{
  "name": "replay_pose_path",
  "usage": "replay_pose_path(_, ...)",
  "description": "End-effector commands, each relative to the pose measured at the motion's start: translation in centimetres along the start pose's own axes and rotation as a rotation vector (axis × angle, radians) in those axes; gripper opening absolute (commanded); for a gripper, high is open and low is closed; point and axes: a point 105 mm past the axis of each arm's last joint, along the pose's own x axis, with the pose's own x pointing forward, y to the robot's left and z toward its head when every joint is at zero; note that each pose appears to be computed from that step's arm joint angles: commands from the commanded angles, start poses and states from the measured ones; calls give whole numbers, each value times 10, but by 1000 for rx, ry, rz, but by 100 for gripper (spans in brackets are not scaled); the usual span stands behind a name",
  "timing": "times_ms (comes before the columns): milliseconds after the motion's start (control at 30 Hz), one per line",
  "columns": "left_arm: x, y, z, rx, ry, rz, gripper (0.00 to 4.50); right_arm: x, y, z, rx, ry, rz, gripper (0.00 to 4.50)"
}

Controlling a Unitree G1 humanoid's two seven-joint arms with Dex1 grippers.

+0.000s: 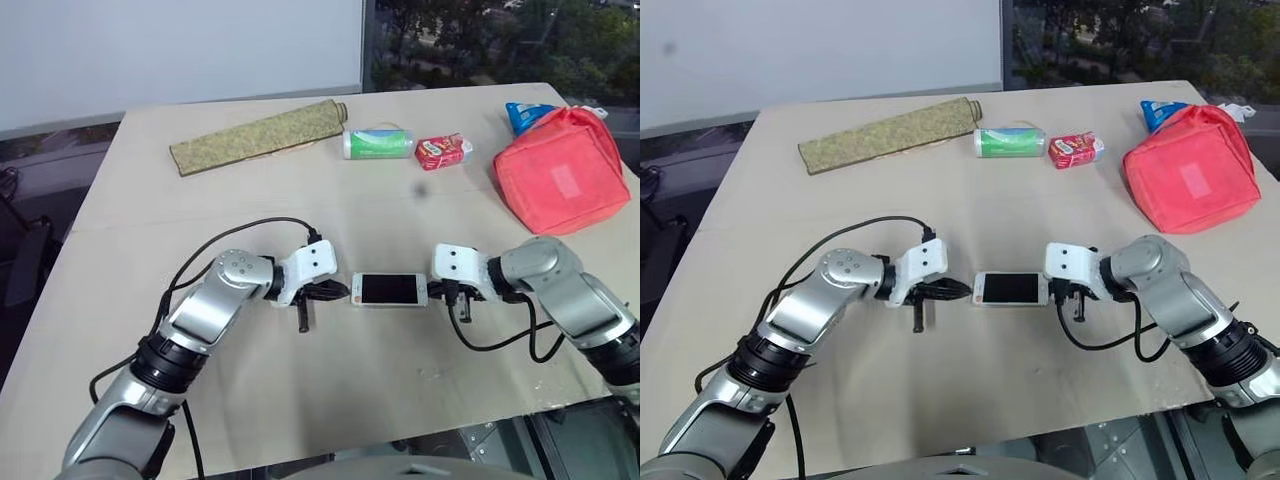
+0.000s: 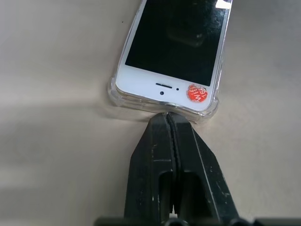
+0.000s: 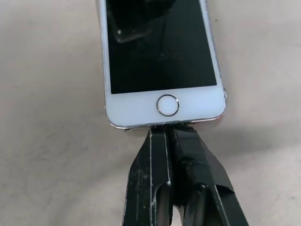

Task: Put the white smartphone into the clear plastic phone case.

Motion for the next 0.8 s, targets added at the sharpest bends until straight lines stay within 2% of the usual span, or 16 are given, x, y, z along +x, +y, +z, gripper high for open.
replay_pose_path(33,4,-8,12,32,-48,-44,0,-2,-3,17,-45,-58,-37,6)
replay_pose_path(133,-13,4,9,7,-41,7,0,-14,-4,3,-27,-30,-52,6)
replay_pose_path(267,-32,4,14,9,-51,2,0,-26,-6,-9,2,-40,-64,6)
replay_pose_path(400,-42,14,41,41,-142,43,0,-40,-13,-16,59,-99,-92,6)
replay_pose_path(533,-38,19,63,56,-225,52,0,-52,-23,-18,105,-174,-145,6)
replay_pose_path(700,-29,13,44,51,-112,27,0,-48,-15,-9,168,-239,-119,6)
replay_pose_path(800,-30,15,30,43,-40,29,0,-47,-3,-9,180,-207,-57,6)
